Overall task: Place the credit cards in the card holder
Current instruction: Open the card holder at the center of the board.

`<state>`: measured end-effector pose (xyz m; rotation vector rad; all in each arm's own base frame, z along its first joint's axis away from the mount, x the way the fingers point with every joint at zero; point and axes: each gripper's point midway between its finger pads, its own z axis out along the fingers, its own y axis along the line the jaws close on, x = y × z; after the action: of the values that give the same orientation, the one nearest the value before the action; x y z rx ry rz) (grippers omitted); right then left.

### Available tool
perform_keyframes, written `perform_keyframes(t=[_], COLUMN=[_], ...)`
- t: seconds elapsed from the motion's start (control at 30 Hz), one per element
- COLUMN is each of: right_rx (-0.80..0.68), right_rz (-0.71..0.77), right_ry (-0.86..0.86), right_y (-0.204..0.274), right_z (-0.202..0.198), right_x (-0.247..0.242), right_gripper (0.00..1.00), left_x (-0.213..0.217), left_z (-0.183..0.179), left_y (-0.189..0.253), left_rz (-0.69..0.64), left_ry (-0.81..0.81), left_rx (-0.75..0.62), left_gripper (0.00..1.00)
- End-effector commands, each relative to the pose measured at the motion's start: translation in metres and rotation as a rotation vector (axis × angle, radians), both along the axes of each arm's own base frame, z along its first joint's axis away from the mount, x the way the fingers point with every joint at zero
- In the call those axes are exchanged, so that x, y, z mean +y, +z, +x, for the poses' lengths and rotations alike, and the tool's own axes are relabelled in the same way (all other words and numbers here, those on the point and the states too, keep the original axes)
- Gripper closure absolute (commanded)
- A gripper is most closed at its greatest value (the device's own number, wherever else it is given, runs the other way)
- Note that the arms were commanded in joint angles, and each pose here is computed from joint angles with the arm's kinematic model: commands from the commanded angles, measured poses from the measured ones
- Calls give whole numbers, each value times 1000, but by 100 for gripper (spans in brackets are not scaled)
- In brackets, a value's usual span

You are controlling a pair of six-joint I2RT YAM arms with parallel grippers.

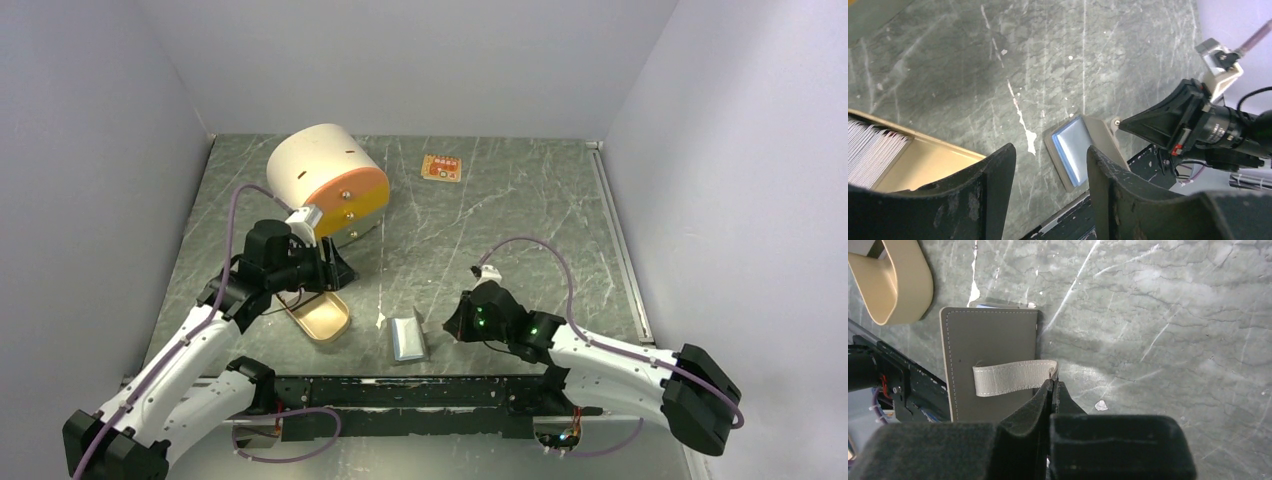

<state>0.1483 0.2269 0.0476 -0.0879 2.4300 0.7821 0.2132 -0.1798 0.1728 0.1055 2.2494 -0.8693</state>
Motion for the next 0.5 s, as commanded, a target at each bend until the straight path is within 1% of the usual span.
perform_keyframes(t=[0.0,0.07,0.13,0.2,0.23,0.37,0.47], right_rx=[-20,-19,-10,-1,1,7,18], right_rz=[-19,-34,-73,-91,-94,-110,-148], right_ry=[-51,-69,-107,-128,-128,-143,-175], right_y=[0,-1,-6,-9,-10,-13,-17], right_z=[4,5,6,6,6,5,6], right_x=[-12,-16,-25,-30,-30,-34,-42], right_gripper=[100,100,99,98,97,94,93], left_x=[15,28,46,64,69,81,92], left_z=[10,14,18,19,19,16,11], left_y=[6,1,-3,-6,-5,-1,-8], left_rz=[43,72,101,110,99,52,71], left_ry=[108,200,333,468,507,585,651], left_rx=[6,30,58,71,63,13,40], left_gripper=[41,38,34,31,29,28,29])
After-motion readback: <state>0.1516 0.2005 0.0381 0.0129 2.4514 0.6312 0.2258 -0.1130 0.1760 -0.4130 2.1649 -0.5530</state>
